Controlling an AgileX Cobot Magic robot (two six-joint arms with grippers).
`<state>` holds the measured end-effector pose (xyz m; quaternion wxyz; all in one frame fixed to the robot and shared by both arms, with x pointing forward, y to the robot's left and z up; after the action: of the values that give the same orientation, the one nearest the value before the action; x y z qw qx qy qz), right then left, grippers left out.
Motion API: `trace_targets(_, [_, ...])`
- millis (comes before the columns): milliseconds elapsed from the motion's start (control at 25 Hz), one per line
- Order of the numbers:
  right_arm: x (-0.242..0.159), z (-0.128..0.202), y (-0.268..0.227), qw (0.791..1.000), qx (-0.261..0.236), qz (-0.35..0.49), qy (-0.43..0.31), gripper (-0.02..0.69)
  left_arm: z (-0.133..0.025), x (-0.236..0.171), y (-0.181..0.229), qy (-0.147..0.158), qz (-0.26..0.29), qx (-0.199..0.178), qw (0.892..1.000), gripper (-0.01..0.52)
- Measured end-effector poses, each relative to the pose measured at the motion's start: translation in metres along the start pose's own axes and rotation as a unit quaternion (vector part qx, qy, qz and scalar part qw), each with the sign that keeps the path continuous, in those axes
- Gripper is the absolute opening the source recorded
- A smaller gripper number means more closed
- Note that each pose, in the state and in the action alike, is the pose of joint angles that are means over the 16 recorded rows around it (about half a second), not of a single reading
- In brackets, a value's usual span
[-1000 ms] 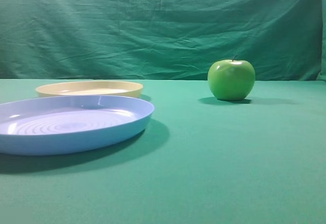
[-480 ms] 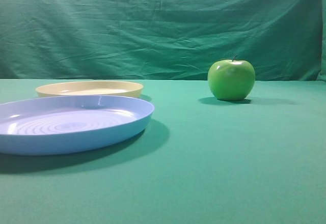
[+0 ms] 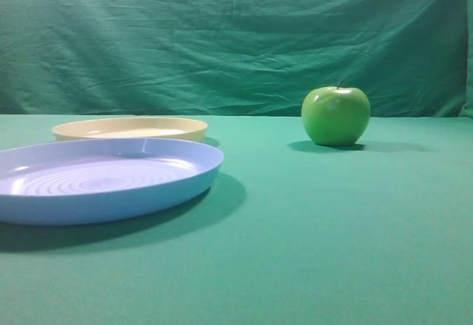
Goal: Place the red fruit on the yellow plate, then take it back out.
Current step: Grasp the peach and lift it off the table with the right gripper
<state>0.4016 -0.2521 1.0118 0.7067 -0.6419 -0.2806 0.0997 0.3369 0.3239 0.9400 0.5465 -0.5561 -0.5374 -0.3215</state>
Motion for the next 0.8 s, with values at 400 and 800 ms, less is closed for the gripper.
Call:
trace_targets(400, [0.033, -0.012, 0.047, 1.000, 0.003, 0.021, -0.022, 0.566, 0.000, 0.000, 0.000, 0.000, 0.000, 0.000, 1.000, 0.000])
trace_targets(800, [0.057, -0.028, 0.101, 0.999, -0.001, 0.030, -0.018, 0.636, 0.000, 0.000, 0.000, 0.000, 0.000, 0.000, 1.000, 0.000])
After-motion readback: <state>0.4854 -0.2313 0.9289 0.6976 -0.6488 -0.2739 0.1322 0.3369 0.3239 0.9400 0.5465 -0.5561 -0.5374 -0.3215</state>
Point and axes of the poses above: a point on each arm's last joint axis where the gripper is mounted, y pointing out along that axis toward the gripper, z along the wrist's bending axis when the last joint is at zero, x = y × z, the point moved 5 cm from there along y, pointing out along that axis toward the gripper, and after that the axes turned 12 degrees about -y, right-handed, at the moved point
